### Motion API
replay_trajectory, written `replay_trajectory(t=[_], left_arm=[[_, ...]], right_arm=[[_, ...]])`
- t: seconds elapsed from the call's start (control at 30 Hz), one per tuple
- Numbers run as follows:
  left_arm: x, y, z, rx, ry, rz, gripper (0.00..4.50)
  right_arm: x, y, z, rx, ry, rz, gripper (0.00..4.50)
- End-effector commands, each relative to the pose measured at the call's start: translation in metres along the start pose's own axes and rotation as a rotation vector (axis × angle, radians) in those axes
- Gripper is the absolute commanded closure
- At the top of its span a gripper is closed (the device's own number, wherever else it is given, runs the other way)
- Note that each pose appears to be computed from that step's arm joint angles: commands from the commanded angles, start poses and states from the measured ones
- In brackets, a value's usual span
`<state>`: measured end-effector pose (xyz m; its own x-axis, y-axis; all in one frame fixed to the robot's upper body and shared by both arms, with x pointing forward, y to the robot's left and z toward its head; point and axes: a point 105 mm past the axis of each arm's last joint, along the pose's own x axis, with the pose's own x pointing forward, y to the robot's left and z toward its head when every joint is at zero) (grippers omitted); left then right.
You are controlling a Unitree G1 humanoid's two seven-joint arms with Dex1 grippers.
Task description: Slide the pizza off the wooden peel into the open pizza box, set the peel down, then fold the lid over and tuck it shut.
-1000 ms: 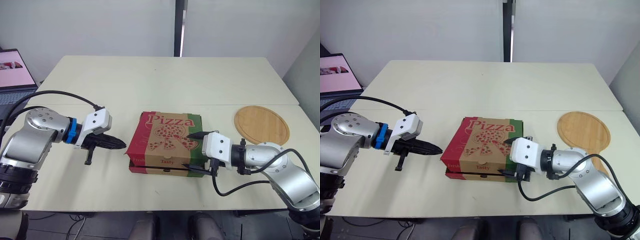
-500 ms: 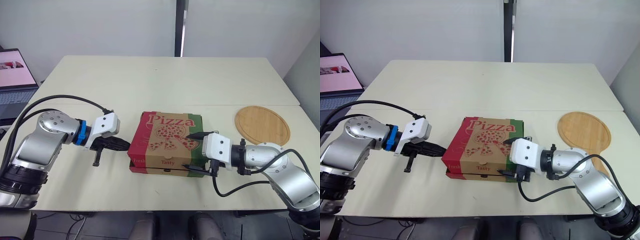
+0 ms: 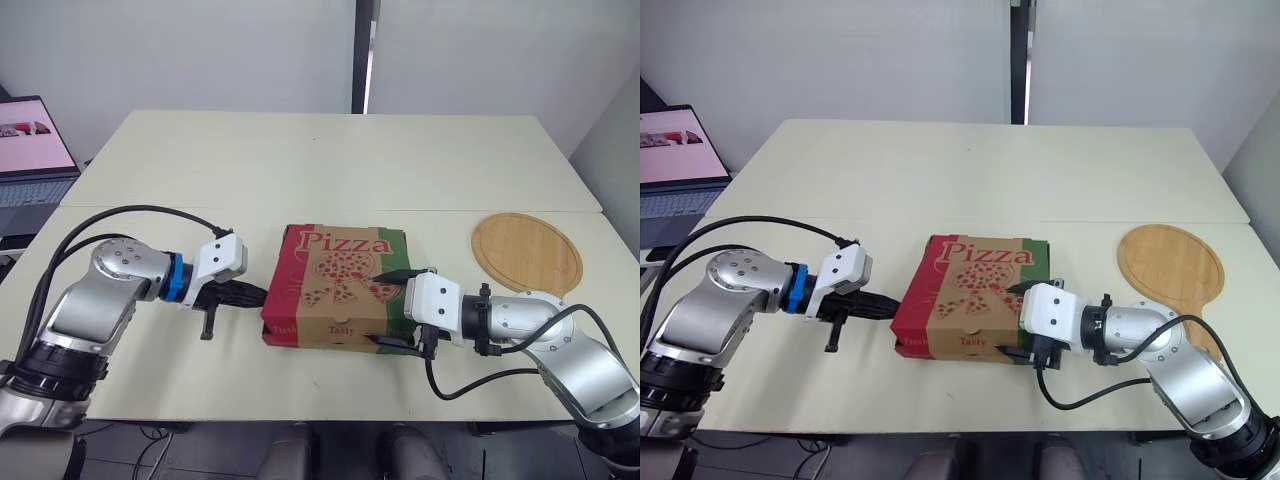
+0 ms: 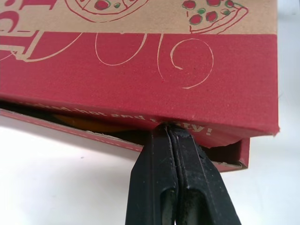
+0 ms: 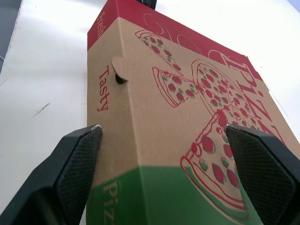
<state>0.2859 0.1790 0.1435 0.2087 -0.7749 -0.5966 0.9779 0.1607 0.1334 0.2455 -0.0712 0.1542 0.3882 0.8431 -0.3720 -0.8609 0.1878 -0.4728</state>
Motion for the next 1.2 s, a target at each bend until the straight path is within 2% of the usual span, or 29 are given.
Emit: replay_trajectory(t=[0.03,0.17,0.33,0.47,0.7,1.0,1.2], left_arm=[[-0.001,0.000,0.000,0.031,0.017,0.024,4.50],[-0.013,0.004,-0.002,0.019,0.018,0.063,4.50],[-0.030,0.012,0.007,0.020,0.001,0.084,4.50],[-0.043,0.018,0.037,0.037,-0.057,0.046,4.50],[-0.009,0.024,0.068,0.153,-0.120,-0.012,4.50],[0.021,0.018,0.066,0.246,-0.075,-0.132,4.50],[0.040,0.001,0.073,0.301,-0.089,-0.222,4.50]], right_arm=[[-0.001,-0.001,0.006,-0.031,-0.022,-0.011,0.01],[0.000,-0.001,0.007,-0.031,-0.025,-0.014,0.01],[0.000,-0.001,0.007,-0.030,-0.026,-0.017,0.01],[0.000,-0.001,0.006,-0.030,-0.025,-0.015,0.01],[0.002,-0.001,0.006,-0.031,-0.023,-0.014,0.01],[0.008,-0.014,0.012,-0.056,-0.036,-0.067,0.01],[0.013,-0.019,0.013,-0.074,-0.024,-0.085,0.01]])
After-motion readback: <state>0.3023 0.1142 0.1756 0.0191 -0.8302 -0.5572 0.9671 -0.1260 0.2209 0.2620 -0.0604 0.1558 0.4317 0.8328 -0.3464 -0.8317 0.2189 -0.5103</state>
